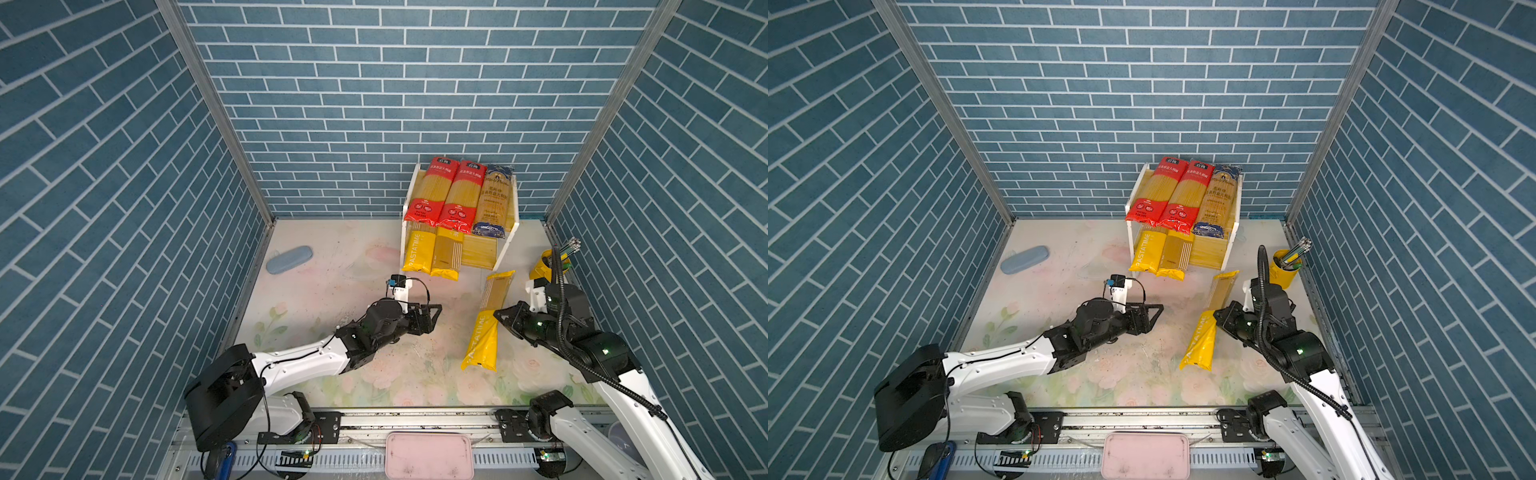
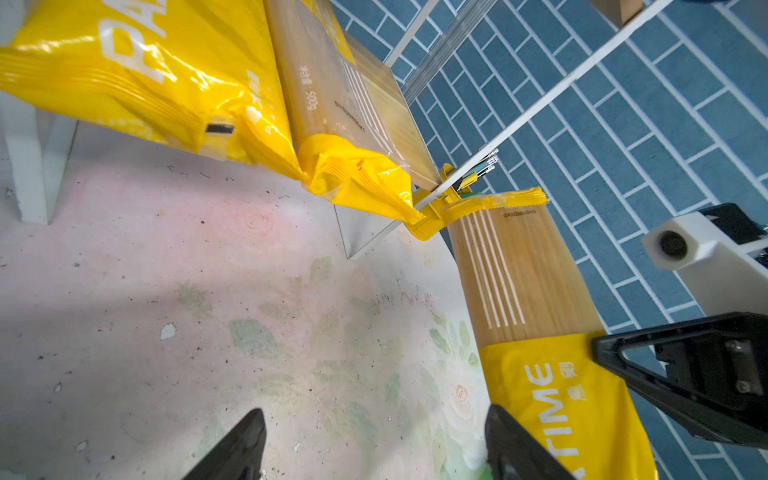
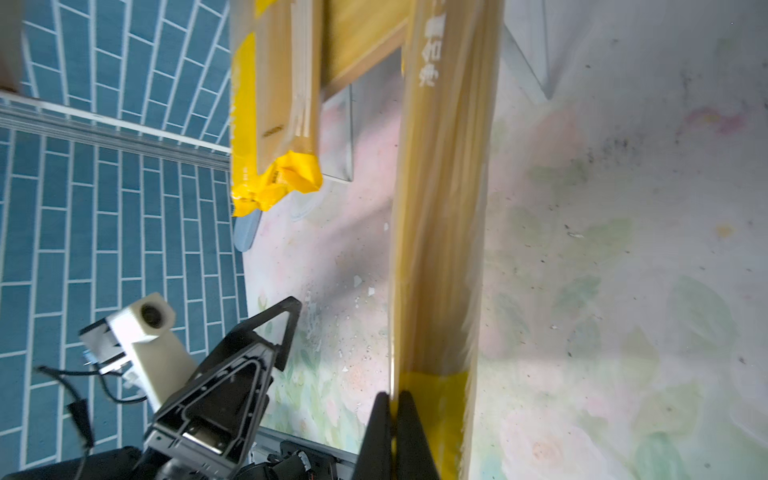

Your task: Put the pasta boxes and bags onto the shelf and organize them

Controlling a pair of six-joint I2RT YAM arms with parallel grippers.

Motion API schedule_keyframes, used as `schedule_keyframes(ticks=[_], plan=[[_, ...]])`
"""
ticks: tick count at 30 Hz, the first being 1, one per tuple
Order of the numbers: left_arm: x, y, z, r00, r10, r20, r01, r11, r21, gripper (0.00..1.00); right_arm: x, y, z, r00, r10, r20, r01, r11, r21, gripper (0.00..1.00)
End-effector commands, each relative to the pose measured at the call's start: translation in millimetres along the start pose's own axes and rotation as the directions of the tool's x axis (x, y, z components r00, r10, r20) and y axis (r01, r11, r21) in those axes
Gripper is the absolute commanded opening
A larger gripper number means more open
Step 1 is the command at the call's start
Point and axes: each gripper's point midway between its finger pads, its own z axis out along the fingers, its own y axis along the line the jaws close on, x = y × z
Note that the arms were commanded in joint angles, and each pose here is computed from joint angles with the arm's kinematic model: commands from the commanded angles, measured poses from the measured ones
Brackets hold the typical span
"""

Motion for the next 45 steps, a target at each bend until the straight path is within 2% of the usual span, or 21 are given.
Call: schedule_keyframes(ticks=[1, 5, 11, 19, 26, 33, 38, 45], plan=[[-11.7, -14.4, -5.9, 0.999, -0.027, 0.034, 0.024, 0.997, 0.067, 0.83, -28.5, 67.0, -26.2, 0.987, -0.102, 0.127, 0.129, 0.967, -0.221, 0.0], [-16.7, -16.4, -6.5, 0.996, -0.061, 0.061, 0.055, 0.994, 0.095, 0.84, -34.2, 83.1, -29.3, 0.982, -0.123, 0.142, 0.157, 0.953, -0.261, 0.0], [-32.3, -30.4, 1.0, 0.989, -0.126, 0.072, 0.109, 0.973, 0.202, 0.86, -43.6, 99.9, -20.1, 0.974, -0.158, 0.162, 0.203, 0.929, -0.309, 0.0], [-23.1, -33.2, 2.1, 0.98, -0.194, 0.042, 0.176, 0.947, 0.268, 0.9, -58.9, 120.1, -11.3, 0.956, -0.196, 0.217, 0.265, 0.894, -0.36, 0.0], [-15.3, -41.6, 22.3, 0.965, -0.263, -0.007, 0.249, 0.908, 0.337, 0.9, -75.4, 124.6, 5.1, 0.923, -0.271, 0.273, 0.353, 0.879, -0.32, 0.0], [-15.7, -56.1, 34.9, 0.966, -0.256, -0.023, 0.246, 0.895, 0.373, 0.91, -92.6, 132.8, 17.5, 0.899, -0.306, 0.315, 0.4, 0.865, -0.302, 0.0], [-10.1, -63.0, 51.1, 0.969, -0.243, -0.048, 0.242, 0.89, 0.387, 0.9, -104.4, 124.3, 25.0, 0.898, -0.286, 0.334, 0.387, 0.876, -0.289, 0.0], [-0.3, -57.0, 66.9, 0.972, -0.222, -0.074, 0.234, 0.905, 0.355, 0.9, -128.4, 110.2, 23.0, 0.909, -0.193, 0.37, 0.319, 0.894, -0.316, 0.0]])
